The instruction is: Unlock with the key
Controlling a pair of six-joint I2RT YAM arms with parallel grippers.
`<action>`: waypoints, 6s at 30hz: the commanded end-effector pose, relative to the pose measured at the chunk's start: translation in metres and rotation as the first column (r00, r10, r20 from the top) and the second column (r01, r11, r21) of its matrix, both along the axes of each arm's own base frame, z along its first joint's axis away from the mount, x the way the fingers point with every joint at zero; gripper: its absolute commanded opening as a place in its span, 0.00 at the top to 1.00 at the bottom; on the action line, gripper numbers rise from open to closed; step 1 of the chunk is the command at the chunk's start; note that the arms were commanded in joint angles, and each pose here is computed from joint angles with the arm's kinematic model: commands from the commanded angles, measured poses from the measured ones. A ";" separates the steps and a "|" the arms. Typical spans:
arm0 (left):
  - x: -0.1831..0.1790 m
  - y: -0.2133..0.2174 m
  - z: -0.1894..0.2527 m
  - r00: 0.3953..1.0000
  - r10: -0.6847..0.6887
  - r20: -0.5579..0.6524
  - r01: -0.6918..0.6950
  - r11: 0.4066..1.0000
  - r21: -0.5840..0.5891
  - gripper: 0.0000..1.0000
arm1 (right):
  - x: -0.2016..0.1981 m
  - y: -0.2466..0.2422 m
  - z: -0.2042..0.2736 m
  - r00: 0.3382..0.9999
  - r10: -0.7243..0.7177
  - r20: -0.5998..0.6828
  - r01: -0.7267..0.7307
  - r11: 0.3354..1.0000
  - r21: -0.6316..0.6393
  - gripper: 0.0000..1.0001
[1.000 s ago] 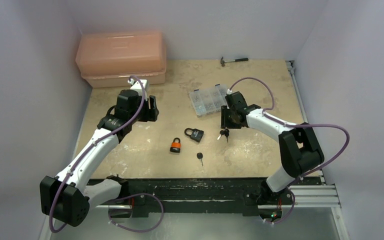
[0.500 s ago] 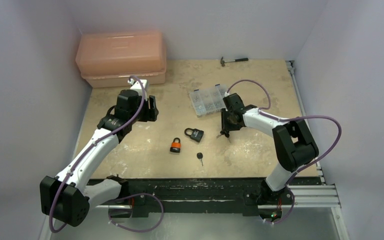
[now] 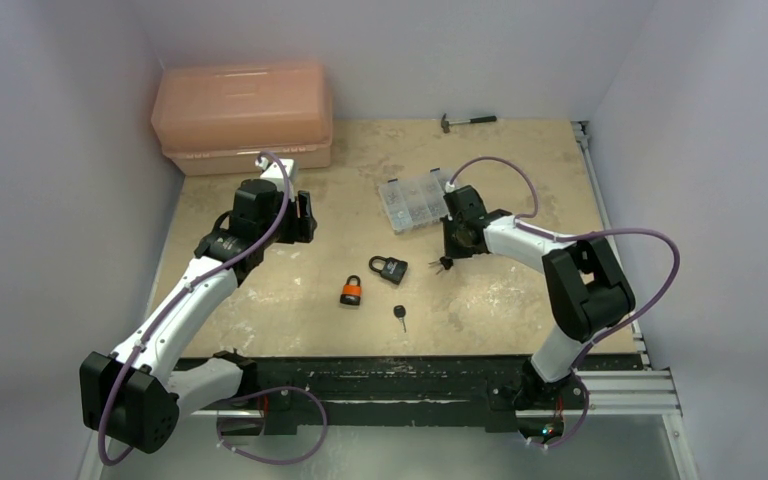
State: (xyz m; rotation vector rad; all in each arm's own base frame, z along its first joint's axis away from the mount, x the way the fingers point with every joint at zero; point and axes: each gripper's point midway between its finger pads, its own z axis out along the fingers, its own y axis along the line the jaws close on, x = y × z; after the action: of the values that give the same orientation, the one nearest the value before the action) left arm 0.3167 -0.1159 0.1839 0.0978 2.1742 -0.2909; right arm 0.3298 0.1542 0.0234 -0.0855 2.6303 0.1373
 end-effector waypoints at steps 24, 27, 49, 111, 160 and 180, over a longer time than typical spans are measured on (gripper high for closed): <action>-0.021 -0.061 0.063 0.992 -0.103 0.066 0.122 0.882 -0.455 0.48 | -0.057 0.106 0.185 0.638 0.330 0.696 -0.569 0.810 0.138 1.00; -0.025 -0.074 0.078 0.995 -0.098 0.018 0.090 0.811 -0.579 0.51 | -0.073 0.117 0.200 0.565 0.345 0.750 -0.632 0.765 0.124 1.00; -0.062 -0.142 0.100 0.957 -0.255 -0.140 0.066 0.660 -0.749 0.60 | -0.116 0.174 0.247 0.441 0.402 0.802 -0.781 0.612 0.123 1.00; -0.087 -0.165 0.183 0.703 -0.526 0.479 0.698 0.643 -0.317 1.00 | -0.160 0.135 0.340 0.563 0.140 0.815 -0.784 0.403 0.472 0.11; -0.157 -0.189 0.235 0.319 -0.731 0.603 0.946 0.211 -0.244 1.00 | -0.181 0.127 0.366 0.425 0.135 0.895 -0.905 0.097 0.414 0.50; -0.154 -0.191 0.233 0.327 -0.725 0.606 0.943 0.209 -0.259 1.00 | -0.180 0.130 0.375 0.423 0.115 0.899 -0.906 0.070 0.417 0.63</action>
State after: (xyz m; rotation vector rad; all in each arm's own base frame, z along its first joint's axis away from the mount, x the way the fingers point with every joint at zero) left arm 0.1653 -0.3064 0.4096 0.9727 1.3560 -1.4742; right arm 0.1572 0.2868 0.3816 -0.6704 1.2499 1.5704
